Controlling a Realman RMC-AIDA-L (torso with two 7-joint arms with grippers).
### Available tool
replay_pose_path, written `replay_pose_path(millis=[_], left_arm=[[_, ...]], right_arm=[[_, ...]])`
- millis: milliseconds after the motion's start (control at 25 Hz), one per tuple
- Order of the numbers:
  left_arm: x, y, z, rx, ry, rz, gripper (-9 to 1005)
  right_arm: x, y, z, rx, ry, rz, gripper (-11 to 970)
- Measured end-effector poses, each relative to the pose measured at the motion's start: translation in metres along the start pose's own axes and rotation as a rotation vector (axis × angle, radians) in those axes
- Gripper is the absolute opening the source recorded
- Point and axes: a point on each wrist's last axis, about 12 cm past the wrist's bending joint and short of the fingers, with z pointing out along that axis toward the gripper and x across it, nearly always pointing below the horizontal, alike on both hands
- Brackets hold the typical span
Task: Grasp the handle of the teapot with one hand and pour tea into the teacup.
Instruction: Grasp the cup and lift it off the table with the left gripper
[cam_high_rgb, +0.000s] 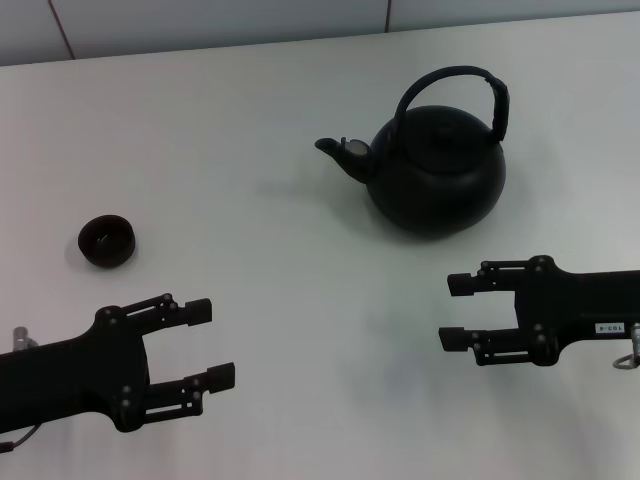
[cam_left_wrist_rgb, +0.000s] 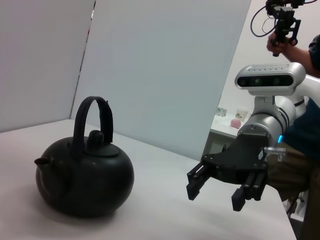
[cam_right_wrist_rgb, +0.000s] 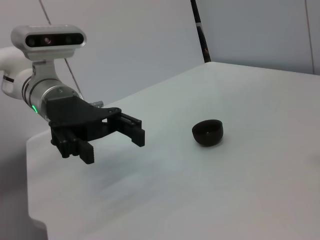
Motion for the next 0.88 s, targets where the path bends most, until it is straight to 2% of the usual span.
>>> replay_pose_path(millis=[560,760,880], left_arm=[[-0.002,0.004,0.0,-0.018,0.005,0.009,782],[-0.001,0.01,-0.001,-0.073,0.01,0.023,783],[0.002,0.018,-0.001,-0.147,0.024,0.055,783]], right_arm=[[-0.009,-0.005,0.005,-0.005,-0.005,-0.016,717],[-0.012,-0.008,0.007,0.002,-0.005,-0.024,717],[-0.014,-0.01,0.009,0.009,-0.005,-0.028,716]])
